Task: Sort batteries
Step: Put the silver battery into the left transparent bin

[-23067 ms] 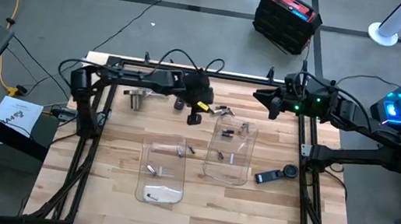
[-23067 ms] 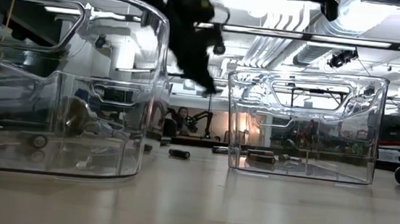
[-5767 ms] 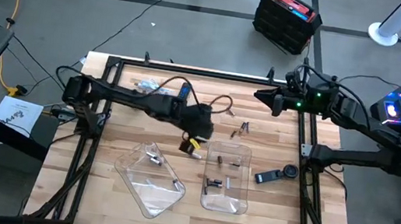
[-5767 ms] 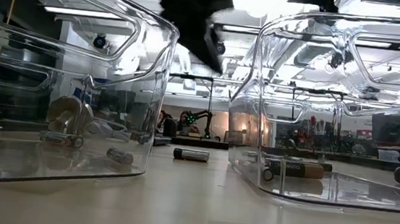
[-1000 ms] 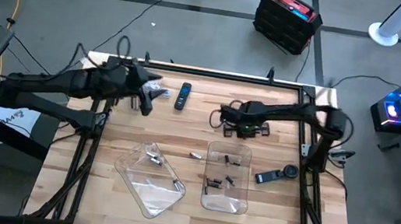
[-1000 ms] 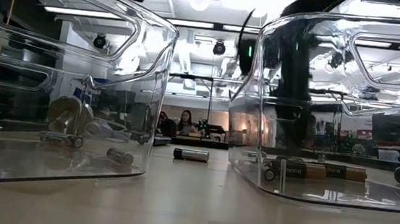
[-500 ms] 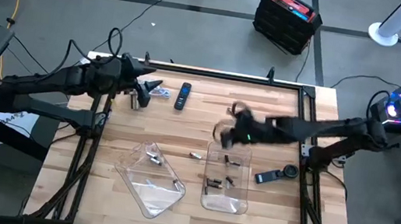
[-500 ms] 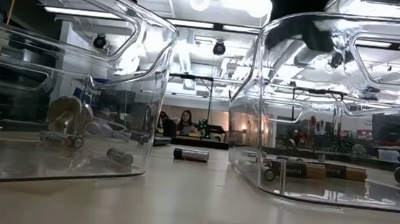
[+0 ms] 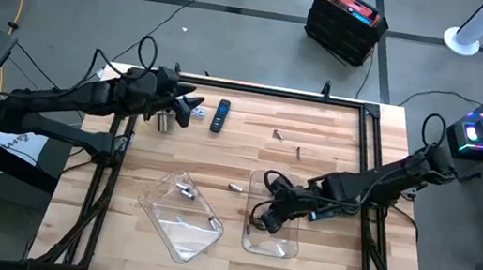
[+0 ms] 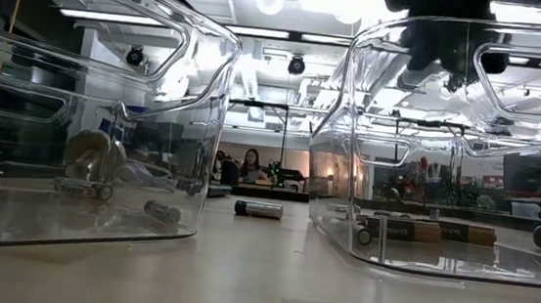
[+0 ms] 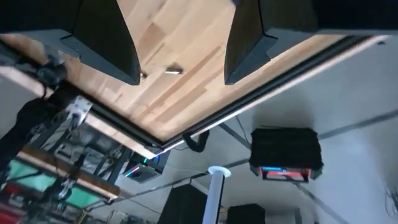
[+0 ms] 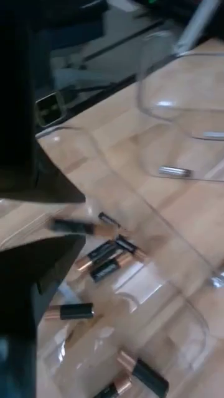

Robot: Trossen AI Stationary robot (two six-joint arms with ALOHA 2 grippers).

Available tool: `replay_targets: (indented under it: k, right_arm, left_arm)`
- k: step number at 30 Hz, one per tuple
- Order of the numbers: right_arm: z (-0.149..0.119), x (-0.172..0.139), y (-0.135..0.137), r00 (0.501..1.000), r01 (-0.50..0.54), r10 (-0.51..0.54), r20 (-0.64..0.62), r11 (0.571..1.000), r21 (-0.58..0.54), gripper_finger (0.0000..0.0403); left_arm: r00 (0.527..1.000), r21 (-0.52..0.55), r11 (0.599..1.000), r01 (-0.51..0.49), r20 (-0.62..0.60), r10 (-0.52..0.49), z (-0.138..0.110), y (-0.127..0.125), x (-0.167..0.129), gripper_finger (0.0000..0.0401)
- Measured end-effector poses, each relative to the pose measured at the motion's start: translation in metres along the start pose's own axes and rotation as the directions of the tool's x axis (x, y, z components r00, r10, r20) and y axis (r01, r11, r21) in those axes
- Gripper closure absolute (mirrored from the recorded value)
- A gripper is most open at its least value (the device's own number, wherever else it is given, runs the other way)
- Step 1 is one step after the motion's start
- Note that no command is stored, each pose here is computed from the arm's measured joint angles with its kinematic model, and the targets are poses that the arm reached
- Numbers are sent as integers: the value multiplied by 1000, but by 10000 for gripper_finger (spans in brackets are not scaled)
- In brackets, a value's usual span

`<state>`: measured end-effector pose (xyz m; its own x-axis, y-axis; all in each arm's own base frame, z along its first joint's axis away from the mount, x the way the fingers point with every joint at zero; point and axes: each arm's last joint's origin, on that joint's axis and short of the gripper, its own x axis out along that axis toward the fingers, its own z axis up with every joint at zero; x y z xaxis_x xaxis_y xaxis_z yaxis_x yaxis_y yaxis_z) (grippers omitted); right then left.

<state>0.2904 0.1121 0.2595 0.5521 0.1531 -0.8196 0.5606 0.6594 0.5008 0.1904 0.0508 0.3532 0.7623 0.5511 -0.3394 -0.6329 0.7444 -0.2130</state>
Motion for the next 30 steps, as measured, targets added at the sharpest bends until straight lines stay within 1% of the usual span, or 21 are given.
replay_targets:
  k: [2,4,6,7,9,10,11,13,15,18,21,23,25,27,28,30]
  right_arm:
    - [-1,2,0,999,-7,5,-44,998,-56,295]
    - [0,2,-3,999,12,-18,-50,993,-114,259]
    - [7,-3,-10,998,42,-48,-43,989,-142,225]
    - [14,-8,-16,997,68,-72,-30,989,-134,211]
    - [31,-22,-32,985,175,-174,19,982,-68,188]
    - [41,-31,-41,970,238,-236,53,971,-24,180]
    - [50,-39,-51,950,300,-300,86,954,22,175]
    - [69,-54,-73,909,381,-393,139,919,100,171]
    - [88,-62,-96,874,443,-464,147,883,154,171]
    - [108,-59,-134,838,506,-536,101,834,220,175]
    - [116,-42,-174,825,537,-565,4,788,301,178]
    - [117,-27,-197,830,528,-557,-36,764,371,180]
    - [116,-13,-213,854,481,-520,-30,766,427,180]
    - [112,2,-223,884,423,-467,-18,783,457,180]
    - [110,8,-227,892,406,-453,-13,786,467,180]
    - [104,17,-233,898,385,-440,-8,777,498,180]
  left_arm:
    - [1000,-30,1000,10,1,-10,0,-3,2,176]
    - [1000,-37,999,24,7,-23,0,-6,2,176]
    - [999,-34,999,35,5,-35,-1,-8,2,176]
    - [999,-39,998,43,7,-42,-1,-10,2,176]
    - [999,-63,997,54,13,-53,-1,-11,2,176]
    - [998,-76,995,61,19,-60,-1,-13,2,176]
    - [998,-85,994,66,25,-64,0,-14,2,176]
    - [997,-90,993,73,32,-70,0,-15,3,176]
    - [996,-96,992,80,37,-76,0,-18,6,176]
    - [996,-109,990,85,31,-82,-2,-22,12,176]
    - [996,-100,991,86,9,-86,-7,-27,19,176]
    - [996,-90,992,87,-9,-89,-10,-31,23,176]
    - [996,-82,993,90,-23,-92,-13,-34,26,176]
    - [995,-73,994,84,-40,-87,-16,-36,31,176]
    - [995,-69,994,81,-47,-84,-18,-37,33,176]
    - [995,-63,995,73,-62,-77,-21,-38,38,176]
